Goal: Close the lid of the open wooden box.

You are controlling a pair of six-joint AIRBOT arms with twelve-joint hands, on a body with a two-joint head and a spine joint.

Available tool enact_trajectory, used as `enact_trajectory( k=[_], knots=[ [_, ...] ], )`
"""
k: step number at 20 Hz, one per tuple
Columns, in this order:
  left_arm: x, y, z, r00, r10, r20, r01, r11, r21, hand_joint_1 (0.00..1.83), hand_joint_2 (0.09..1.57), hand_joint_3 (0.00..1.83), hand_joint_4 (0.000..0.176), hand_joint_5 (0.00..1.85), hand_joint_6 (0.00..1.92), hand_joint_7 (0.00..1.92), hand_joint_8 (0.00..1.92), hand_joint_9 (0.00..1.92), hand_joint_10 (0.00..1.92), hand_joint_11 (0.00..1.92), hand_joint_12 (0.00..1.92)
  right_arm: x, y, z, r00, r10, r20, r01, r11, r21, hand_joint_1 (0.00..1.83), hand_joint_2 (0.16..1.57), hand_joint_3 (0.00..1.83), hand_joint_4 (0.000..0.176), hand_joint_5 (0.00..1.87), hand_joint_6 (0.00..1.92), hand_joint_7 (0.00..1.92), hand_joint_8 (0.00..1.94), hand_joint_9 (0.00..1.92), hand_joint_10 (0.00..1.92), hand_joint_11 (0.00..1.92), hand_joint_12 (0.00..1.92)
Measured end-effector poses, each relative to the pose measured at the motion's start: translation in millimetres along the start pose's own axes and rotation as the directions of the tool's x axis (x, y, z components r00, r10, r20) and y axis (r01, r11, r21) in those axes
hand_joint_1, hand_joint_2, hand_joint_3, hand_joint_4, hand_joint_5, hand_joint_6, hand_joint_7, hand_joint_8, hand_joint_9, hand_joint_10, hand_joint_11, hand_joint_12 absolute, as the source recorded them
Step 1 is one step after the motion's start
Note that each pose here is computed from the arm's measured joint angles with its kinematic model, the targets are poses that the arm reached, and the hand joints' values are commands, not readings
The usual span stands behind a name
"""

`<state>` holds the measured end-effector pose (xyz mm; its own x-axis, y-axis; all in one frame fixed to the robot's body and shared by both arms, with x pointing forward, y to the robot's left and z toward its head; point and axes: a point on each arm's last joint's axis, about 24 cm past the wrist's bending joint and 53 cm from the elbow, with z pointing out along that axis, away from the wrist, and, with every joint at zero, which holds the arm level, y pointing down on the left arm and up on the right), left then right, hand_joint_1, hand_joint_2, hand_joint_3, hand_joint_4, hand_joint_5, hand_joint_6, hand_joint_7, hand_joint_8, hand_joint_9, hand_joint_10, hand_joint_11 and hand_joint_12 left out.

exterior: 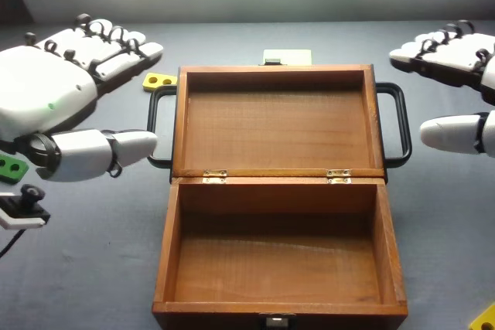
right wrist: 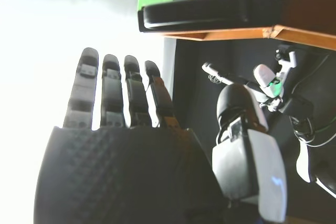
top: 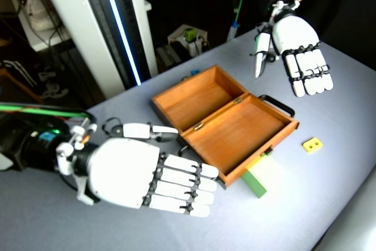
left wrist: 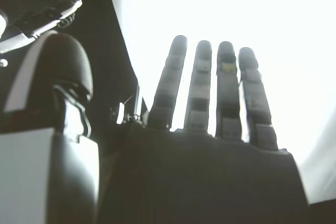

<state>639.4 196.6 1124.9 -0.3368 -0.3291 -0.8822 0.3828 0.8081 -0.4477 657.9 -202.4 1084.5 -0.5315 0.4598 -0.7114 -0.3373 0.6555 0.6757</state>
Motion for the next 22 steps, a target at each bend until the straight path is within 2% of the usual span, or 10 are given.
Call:
enact_trajectory(
  k=[4,5,6,7,10,13,14,16,19,22],
  knots=[
    [-1.8,25.4,-7,0.9999,0.012,-0.003,-0.013,0.9962,-0.087,0.0,1.37,0.0,0.0,0.02,0.0,0.01,0.0,0.0,0.0,0.0,0.0,-13,-24.0,-12,0.999,0.02,0.048,-0.024,0.997,0.077,0.0,1.22,0.0,0.0,0.07,0.01,0.03,0.0,0.0,0.0,0.0,0.0],
    [-0.1,26.4,-8,0.9997,0.022,-0.012,-0.023,0.9956,-0.091,0.0,1.36,0.0,0.0,0.02,0.0,0.0,0.0,0.0,0.0,0.0,0.0,-13,-28.5,-14,0.999,0.022,0.049,-0.026,0.996,0.089,0.0,1.22,0.0,0.009,0.06,0.01,0.03,0.0,0.0,0.0,0.0,0.0],
    [1.4,27.1,-8,0.9992,0.036,-0.019,-0.038,0.9949,-0.093,0.0,1.36,0.0,0.0,0.02,0.0,0.0,0.0,0.0,0.0,0.0,0.0,-10,-32.5,-17,0.999,0.022,0.043,-0.027,0.995,0.099,0.0,1.22,0.0,0.009,0.06,0.01,0.03,0.0,0.0,0.0,0.0,0.0],
    [3.7,30.3,-9,0.9986,0.043,-0.031,-0.046,0.9935,-0.104,0.0,1.36,0.0,0.0,0.0,0.0,0.0,0.0,0.0,0.0,0.0,0.0,-5,-37.9,-20,0.999,0.019,0.028,-0.022,0.993,0.114,0.0,1.21,0.0,0.0,0.07,0.01,0.04,0.01,0.0,0.0,0.01,0.01],
    [14.5,39.5,-12,0.9954,0.049,-0.082,-0.06,0.9891,-0.135,0.0,1.31,0.0,0.0,0.0,0.0,0.0,0.0,0.0,0.0,0.0,0.0,4,-50.7,-26,1.0,0.02,0.0,-0.02,0.987,0.157,0.0,1.23,0.0,0.0,0.06,0.0,0.02,0.0,0.0,0.0,0.03,0.01],
    [25.6,43.1,-13,0.9911,0.051,-0.123,-0.069,0.9873,-0.143,0.0,1.33,0.0,0.0,0.02,0.01,0.0,0.0,0.0,0.0,0.0,0.0,11,-53.5,-29,1.0,0.02,-0.016,-0.017,0.986,0.165,0.0,1.25,0.01,0.0,0.06,0.0,0.02,0.0,0.0,0.0,0.03,0.01],
    [33.6,43.5,-12,0.9883,0.045,-0.146,-0.067,0.987,-0.146,0.0,1.29,0.0,0.0,0.01,0.0,0.0,0.0,0.0,0.0,0.0,0.0,15,-55.5,-30,0.999,0.017,-0.029,-0.011,0.986,0.169,0.0,1.28,0.02,0.0,0.05,0.0,0.01,0.0,0.0,0.0,0.01,0.0],
    [46.0,40.4,-10,0.9823,0.049,-0.181,-0.074,0.9881,-0.135,0.0,1.26,0.0,0.0,0.01,0.0,0.01,0.0,0.01,0.0,0.02,0.01,23,-58.0,-31,0.999,0.011,-0.054,-0.001,0.984,0.177,0.0,1.26,0.01,0.0,0.04,0.0,0.0,0.0,0.0,0.0,0.0,0.0],
    [60.8,32.8,-4,0.9724,0.061,-0.225,-0.088,0.9903,-0.108,0.0,1.31,0.0,0.0,0.0,0.0,0.01,0.0,0.01,0.0,0.0,0.0,33,-55.2,-29,0.996,-0.004,-0.088,0.018,0.986,0.163,0.0,1.25,0.0,0.0,0.02,0.0,0.0,0.0,0.0,0.0,0.0,0.0],
    [65.2,30.9,-1,0.9676,0.07,-0.243,-0.097,0.9903,-0.099,0.0,1.31,0.0,0.0,0.0,0.0,0.0,0.0,0.0,0.0,0.0,0.0,45,-51.7,-28,0.993,-0.006,-0.121,0.023,0.989,0.147,0.0,1.25,0.0,0.0,0.03,0.0,0.0,0.0,0.0,0.0,0.0,0.0]
  ],
)
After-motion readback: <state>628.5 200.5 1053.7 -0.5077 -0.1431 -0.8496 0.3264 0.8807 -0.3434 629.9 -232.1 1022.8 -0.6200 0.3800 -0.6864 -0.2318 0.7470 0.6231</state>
